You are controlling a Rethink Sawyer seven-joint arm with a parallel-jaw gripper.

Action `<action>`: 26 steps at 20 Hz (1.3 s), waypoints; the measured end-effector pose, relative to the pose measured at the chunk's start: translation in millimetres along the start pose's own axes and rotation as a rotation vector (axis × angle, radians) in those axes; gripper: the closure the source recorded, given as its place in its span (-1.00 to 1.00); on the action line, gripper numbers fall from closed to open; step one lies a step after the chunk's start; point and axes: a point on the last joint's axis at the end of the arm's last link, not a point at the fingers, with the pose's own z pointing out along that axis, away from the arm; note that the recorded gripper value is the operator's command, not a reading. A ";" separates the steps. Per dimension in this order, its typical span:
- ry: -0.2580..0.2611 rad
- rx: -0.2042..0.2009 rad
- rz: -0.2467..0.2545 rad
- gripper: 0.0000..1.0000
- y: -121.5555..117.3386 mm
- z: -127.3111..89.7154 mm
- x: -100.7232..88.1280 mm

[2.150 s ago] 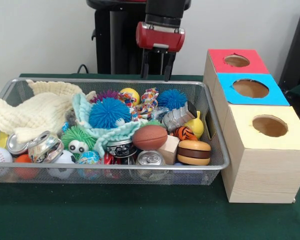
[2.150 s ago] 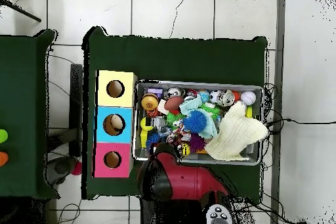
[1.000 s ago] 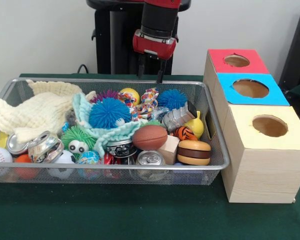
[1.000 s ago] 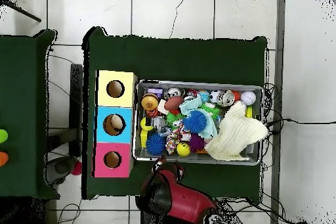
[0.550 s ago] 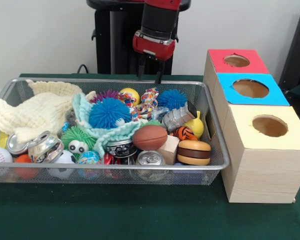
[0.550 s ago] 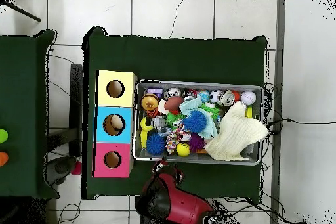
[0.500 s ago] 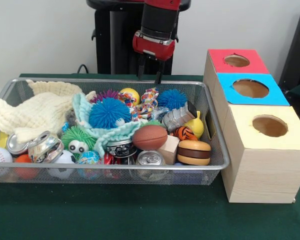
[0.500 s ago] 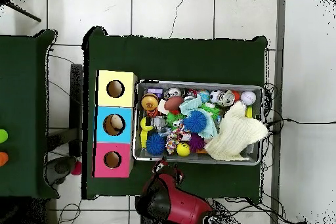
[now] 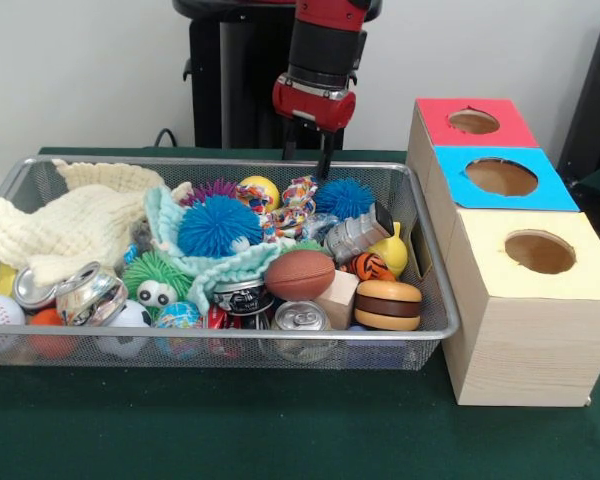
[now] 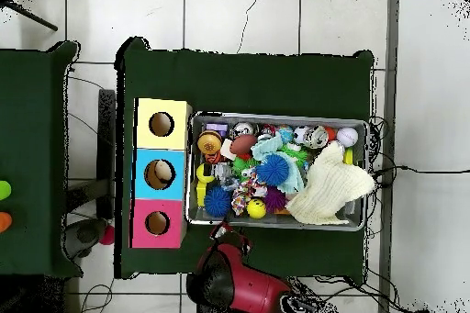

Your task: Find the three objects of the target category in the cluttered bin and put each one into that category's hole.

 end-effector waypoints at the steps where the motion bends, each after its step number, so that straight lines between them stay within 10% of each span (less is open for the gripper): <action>1: -0.001 -0.002 0.003 -1.00 0.9 0.9 1.1; 26: 0.007 -0.015 0.000 -1.00 23.4 37.3 17.9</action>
